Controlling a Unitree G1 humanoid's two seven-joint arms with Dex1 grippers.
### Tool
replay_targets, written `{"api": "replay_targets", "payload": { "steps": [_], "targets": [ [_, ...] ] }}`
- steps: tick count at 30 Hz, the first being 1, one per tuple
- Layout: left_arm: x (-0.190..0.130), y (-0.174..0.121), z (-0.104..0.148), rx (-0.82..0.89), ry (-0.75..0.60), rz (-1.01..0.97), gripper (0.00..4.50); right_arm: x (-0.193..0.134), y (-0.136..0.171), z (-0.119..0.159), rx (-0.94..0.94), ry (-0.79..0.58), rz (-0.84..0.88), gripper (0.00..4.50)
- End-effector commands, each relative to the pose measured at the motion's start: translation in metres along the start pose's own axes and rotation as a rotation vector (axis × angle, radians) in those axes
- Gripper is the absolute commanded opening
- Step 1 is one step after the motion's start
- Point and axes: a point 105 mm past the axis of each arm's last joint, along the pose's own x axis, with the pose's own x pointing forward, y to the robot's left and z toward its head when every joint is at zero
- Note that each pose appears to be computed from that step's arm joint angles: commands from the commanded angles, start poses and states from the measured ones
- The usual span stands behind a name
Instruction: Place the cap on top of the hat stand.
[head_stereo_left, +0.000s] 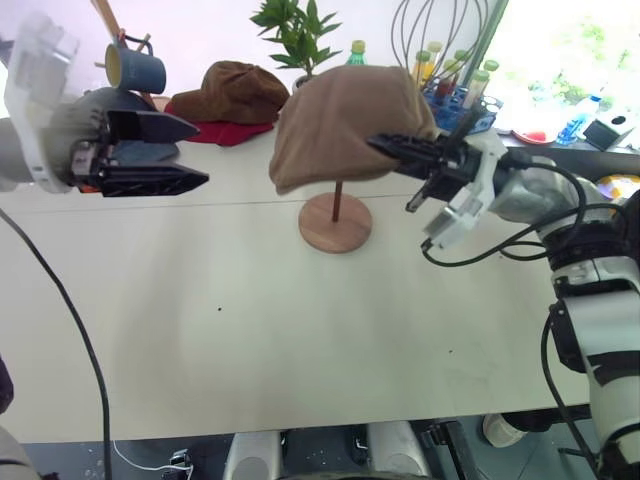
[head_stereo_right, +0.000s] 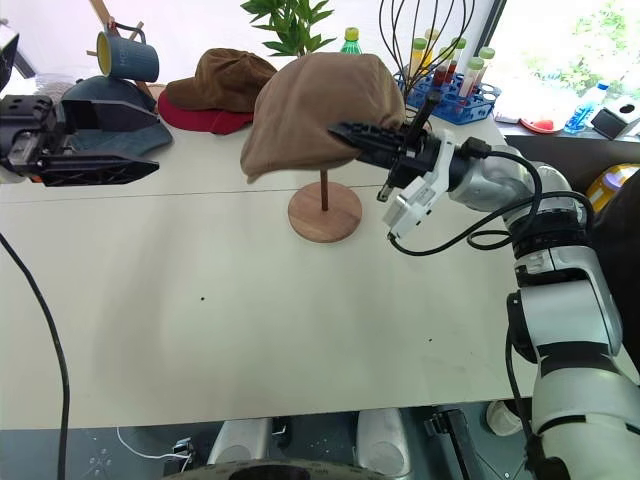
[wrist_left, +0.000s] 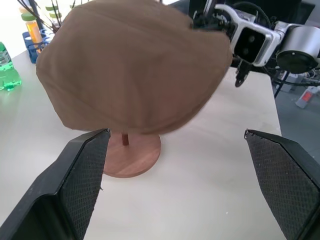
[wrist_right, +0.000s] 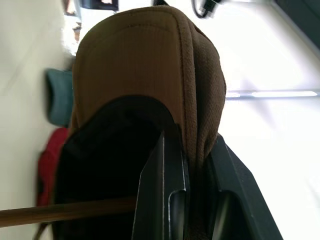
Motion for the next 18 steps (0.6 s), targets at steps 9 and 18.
{"api": "replay_targets", "payload": {
  "steps": [9,18],
  "targets": [
    [-0.005,-0.006,0.014,0.061,-0.012,0.024,4.50,-0.007,-0.010,-0.040,0.061,0.213,-0.074,2.80],
    [0.000,-0.004,0.014,0.050,-0.029,0.004,4.50,-0.036,-0.005,-0.034,0.051,0.317,-0.073,3.82]
  ]
}}
